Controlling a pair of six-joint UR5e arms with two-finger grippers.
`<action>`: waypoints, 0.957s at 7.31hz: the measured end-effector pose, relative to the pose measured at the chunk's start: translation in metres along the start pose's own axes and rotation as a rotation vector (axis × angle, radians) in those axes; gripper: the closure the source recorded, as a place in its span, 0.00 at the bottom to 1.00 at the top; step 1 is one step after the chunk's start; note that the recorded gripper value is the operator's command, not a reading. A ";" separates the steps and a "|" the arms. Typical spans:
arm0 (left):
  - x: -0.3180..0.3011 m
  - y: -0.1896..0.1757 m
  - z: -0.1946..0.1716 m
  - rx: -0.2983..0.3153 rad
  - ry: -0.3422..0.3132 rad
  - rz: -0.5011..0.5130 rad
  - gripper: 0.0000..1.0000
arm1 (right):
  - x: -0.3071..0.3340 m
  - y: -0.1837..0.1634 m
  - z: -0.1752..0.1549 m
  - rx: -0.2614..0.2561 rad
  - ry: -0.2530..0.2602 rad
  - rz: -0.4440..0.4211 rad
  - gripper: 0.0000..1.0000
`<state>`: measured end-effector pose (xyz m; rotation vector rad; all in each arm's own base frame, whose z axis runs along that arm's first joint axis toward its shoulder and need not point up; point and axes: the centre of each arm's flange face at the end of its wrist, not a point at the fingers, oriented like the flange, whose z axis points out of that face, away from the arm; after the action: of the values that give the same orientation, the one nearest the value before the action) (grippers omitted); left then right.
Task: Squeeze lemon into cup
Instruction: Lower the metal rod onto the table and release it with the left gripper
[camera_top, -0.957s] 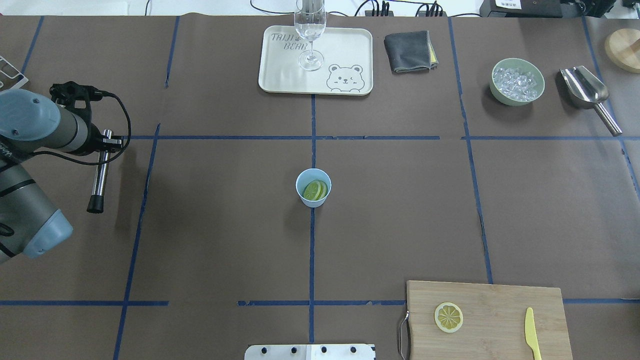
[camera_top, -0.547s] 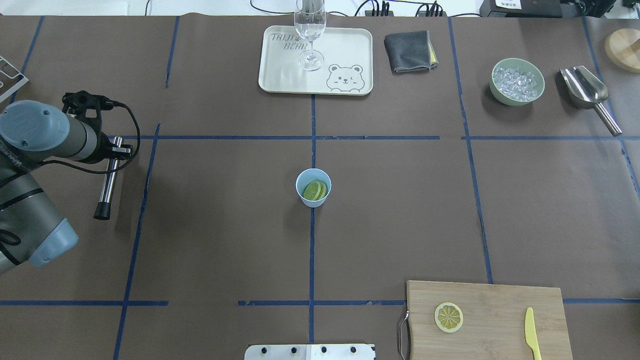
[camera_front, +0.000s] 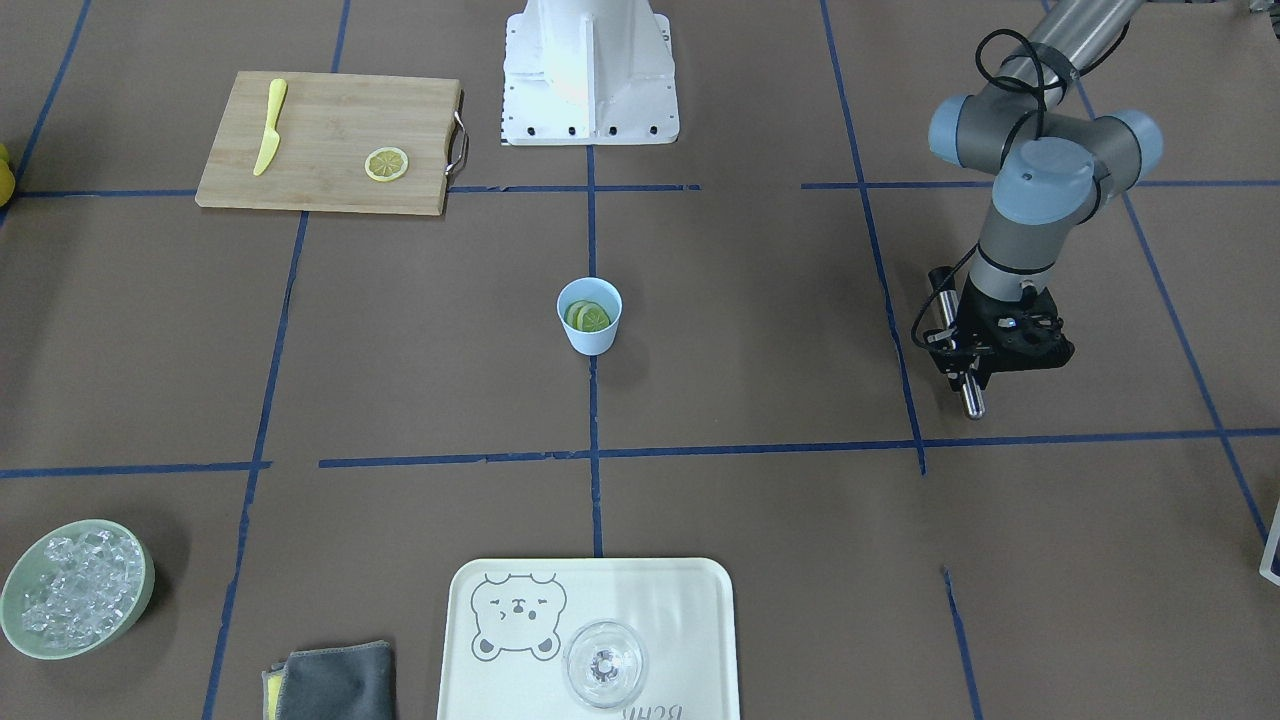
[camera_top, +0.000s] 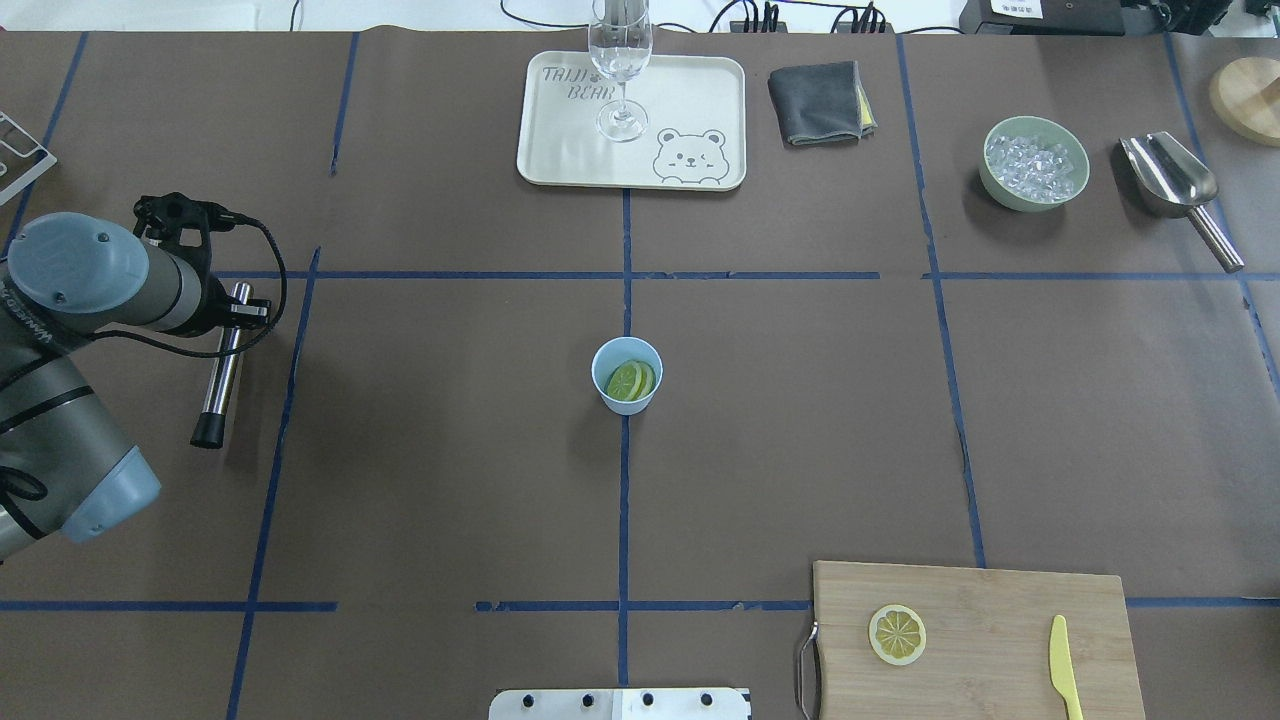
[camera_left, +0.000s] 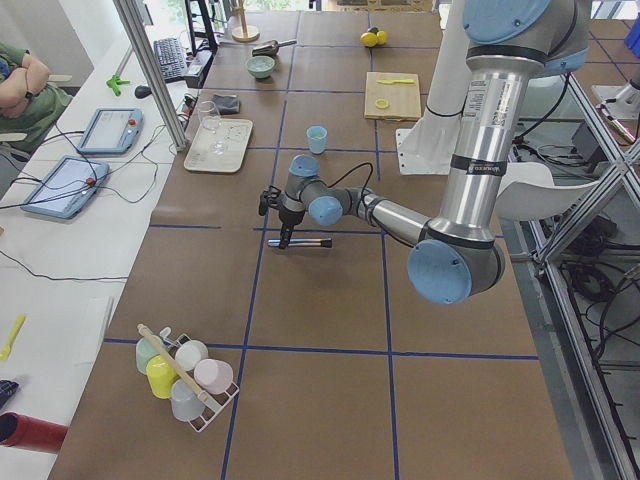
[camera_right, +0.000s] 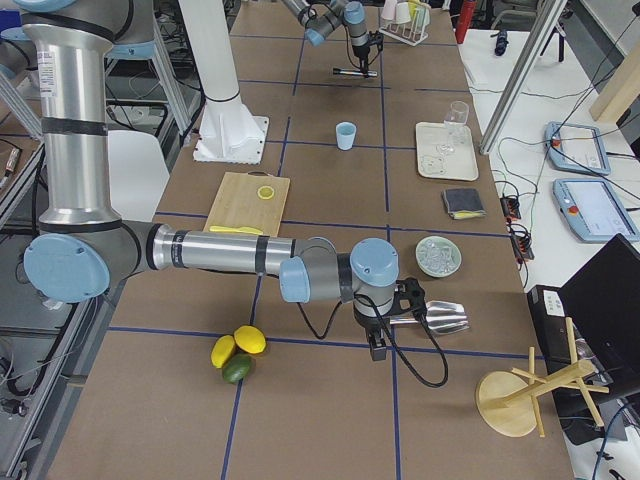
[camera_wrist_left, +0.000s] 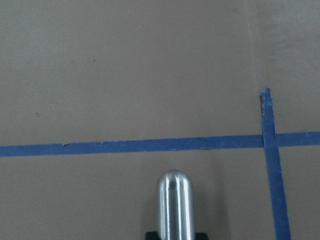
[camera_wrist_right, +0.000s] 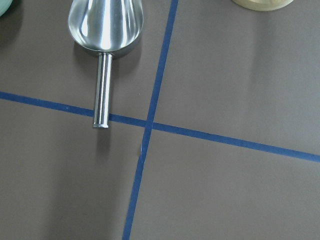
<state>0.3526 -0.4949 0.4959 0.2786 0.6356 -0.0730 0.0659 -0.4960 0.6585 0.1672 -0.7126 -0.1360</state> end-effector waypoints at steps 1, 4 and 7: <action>0.000 0.001 0.000 -0.001 0.000 0.004 0.00 | 0.000 0.000 0.000 0.000 0.000 0.000 0.00; 0.007 -0.001 -0.013 0.009 0.026 0.053 0.00 | 0.000 0.000 0.000 -0.001 0.000 0.001 0.00; -0.007 -0.020 -0.059 0.002 0.113 0.066 0.00 | 0.003 0.002 0.004 -0.008 -0.001 0.008 0.00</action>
<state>0.3099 -0.4975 0.4500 0.3072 0.7378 0.0050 0.0660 -0.4953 0.6639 0.1568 -0.7132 -0.1313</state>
